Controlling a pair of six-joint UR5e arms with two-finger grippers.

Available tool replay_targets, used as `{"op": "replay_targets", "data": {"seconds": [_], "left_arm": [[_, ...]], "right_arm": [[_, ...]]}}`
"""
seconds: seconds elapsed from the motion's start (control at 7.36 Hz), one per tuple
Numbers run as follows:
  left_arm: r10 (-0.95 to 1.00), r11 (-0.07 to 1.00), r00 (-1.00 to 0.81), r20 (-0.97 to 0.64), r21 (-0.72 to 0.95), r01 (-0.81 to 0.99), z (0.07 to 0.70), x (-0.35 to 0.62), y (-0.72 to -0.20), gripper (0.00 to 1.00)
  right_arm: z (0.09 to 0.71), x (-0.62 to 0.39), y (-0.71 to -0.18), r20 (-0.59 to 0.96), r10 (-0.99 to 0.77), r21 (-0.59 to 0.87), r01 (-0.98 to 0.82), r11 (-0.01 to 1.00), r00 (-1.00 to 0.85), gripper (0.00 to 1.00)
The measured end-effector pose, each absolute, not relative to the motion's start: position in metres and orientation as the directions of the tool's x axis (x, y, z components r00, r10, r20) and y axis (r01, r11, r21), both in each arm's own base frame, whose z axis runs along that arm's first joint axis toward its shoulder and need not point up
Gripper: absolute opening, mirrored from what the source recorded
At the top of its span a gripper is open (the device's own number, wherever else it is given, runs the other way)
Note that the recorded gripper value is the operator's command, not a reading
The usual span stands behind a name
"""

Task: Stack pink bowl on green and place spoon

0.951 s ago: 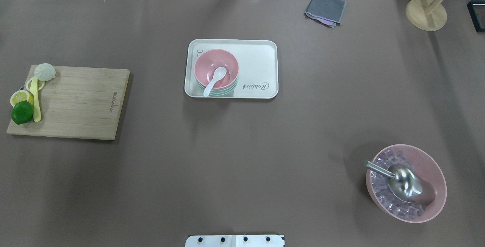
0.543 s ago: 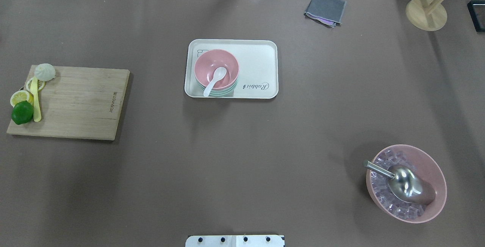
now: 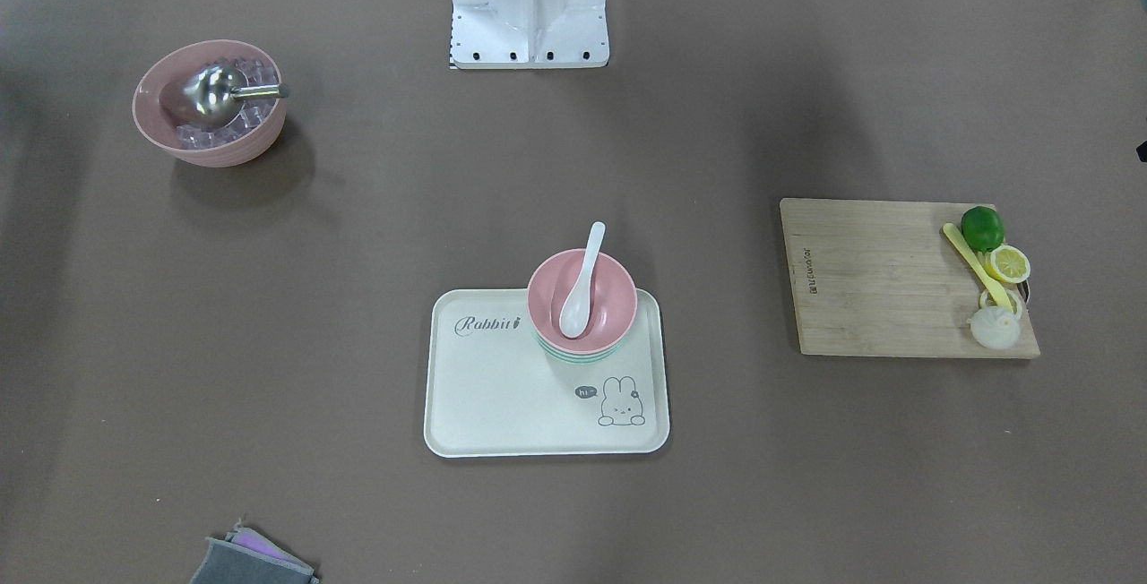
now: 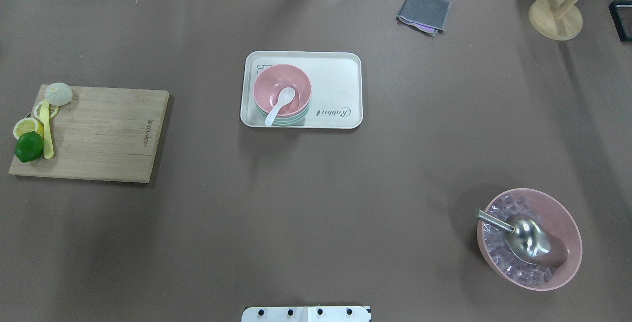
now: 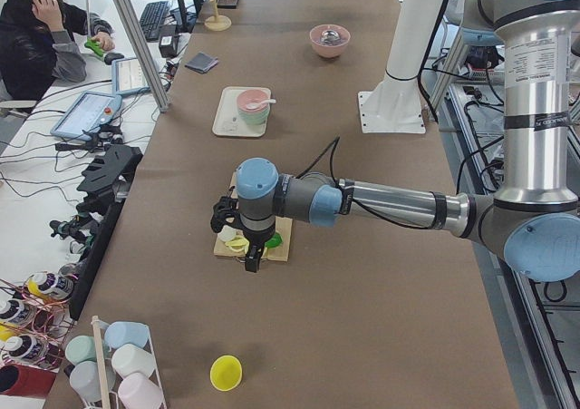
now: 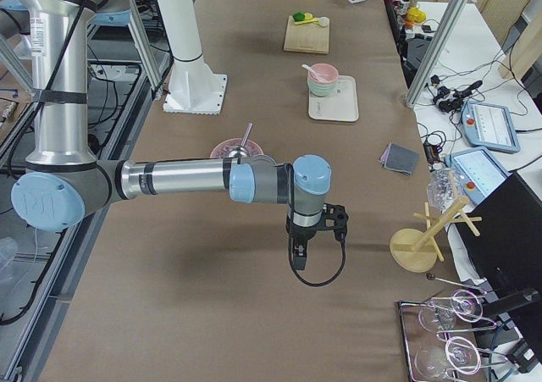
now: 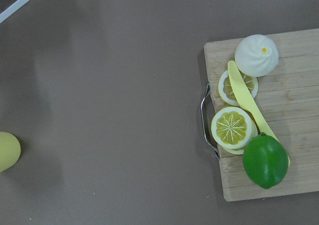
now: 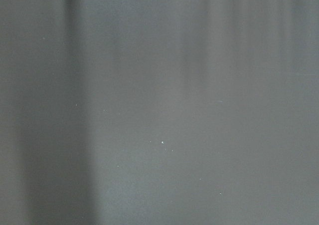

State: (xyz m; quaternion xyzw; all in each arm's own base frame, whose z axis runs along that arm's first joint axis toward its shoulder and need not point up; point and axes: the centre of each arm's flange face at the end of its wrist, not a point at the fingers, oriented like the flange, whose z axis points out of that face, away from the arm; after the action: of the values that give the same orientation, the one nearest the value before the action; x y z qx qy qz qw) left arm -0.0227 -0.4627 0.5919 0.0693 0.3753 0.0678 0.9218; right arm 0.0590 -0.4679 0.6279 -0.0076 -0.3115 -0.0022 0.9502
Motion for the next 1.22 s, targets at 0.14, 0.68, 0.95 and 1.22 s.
{"op": "replay_targets", "data": {"seconds": [0.14, 0.68, 0.95, 1.22], "left_arm": [[0.176, 0.982, 0.709, -0.683, 0.176, -0.074, 0.593, -0.023, -0.462, 0.98], [0.163, 0.985, 0.71, -0.685, 0.157, -0.074, 0.602, -0.023, -0.459, 0.98], [0.16, 0.985, 0.711, -0.685, 0.153, -0.074, 0.604, -0.023, -0.458, 0.98], [0.158, 0.986, 0.711, -0.685, 0.151, -0.074, 0.605, -0.023, -0.458, 0.98]], "right_arm": [[0.63, 0.058, -0.466, 0.594, -0.002, -0.016, 0.014, 1.0, 0.804, 1.0], [0.636, 0.053, -0.462, 0.6, 0.0, -0.028, 0.021, 0.999, 0.8, 1.0], [0.637, 0.048, -0.462, 0.601, -0.004, -0.032, 0.029, 0.999, 0.799, 1.0], [0.636, 0.035, -0.464, 0.601, -0.025, -0.031, 0.055, 0.998, 0.799, 1.0]]}}
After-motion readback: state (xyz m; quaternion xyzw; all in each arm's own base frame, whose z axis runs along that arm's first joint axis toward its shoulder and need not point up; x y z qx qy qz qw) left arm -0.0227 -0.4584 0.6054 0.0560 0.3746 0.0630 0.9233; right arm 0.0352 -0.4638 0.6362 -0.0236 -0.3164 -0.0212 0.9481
